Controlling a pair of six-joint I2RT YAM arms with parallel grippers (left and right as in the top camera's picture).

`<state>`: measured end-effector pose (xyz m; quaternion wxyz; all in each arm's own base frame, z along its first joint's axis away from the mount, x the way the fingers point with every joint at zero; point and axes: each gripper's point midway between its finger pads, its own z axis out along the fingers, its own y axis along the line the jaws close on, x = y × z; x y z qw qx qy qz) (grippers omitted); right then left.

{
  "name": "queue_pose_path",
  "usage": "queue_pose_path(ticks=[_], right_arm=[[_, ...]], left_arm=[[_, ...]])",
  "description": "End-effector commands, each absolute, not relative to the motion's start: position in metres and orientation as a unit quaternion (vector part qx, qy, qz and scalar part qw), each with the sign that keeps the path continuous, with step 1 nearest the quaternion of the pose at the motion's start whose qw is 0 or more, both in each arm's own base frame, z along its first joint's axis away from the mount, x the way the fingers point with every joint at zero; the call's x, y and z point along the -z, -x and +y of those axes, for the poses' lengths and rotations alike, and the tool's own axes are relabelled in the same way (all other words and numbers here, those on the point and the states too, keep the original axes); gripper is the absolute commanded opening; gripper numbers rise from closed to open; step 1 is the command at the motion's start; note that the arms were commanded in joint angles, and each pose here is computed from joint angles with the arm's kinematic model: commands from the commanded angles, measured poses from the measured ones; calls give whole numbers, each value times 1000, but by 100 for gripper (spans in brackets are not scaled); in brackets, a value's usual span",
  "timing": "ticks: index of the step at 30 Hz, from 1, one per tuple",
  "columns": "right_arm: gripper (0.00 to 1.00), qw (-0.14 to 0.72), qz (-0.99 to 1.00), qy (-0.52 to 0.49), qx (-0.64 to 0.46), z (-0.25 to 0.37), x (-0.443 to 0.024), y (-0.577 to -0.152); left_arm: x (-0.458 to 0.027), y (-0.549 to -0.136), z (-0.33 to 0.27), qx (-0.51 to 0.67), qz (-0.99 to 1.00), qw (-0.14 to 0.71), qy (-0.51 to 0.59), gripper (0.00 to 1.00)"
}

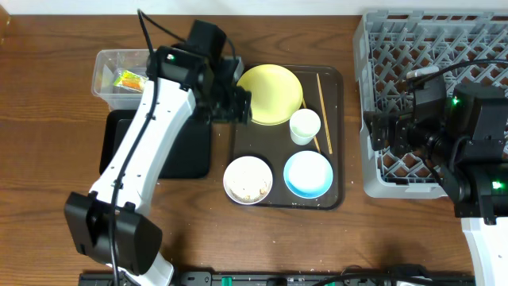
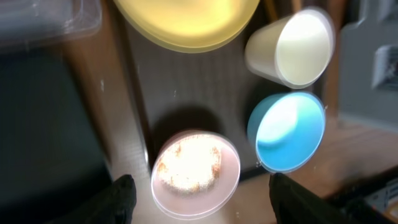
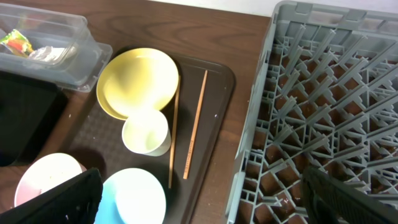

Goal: Sort waste into correct bins and load items into the dishwasher rack
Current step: 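Grasp the rim of the pink rice bowl with the left gripper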

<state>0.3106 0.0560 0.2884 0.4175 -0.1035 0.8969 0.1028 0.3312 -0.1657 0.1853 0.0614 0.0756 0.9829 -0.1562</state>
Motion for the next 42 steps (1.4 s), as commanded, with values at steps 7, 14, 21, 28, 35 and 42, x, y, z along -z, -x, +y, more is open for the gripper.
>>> queue_pose_path(ticks=[7, 14, 21, 28, 35, 42], right_arm=[[99, 423, 894, 105, -105, 58, -295, -311], [99, 413, 898, 104, -106, 58, -291, -308], [99, 407, 901, 103, -106, 58, -289, -305], [99, 396, 906, 103, -106, 58, -284, -301], [99, 395, 907, 102, -107, 58, -284, -301], [99, 395, 907, 102, -106, 57, -284, -301]], left_arm=[[-140, -285, -207, 51, 998, 43, -20, 60], [-92, -272, -218, 53, 998, 39, -2, 45], [-76, -279, -226, 69, 996, 49, -3, 45], [-58, -279, -227, 59, 998, 33, 16, 44], [-38, -269, -235, 69, 997, -12, 15, 43], [-26, -263, -235, 64, 997, -35, 16, 20]])
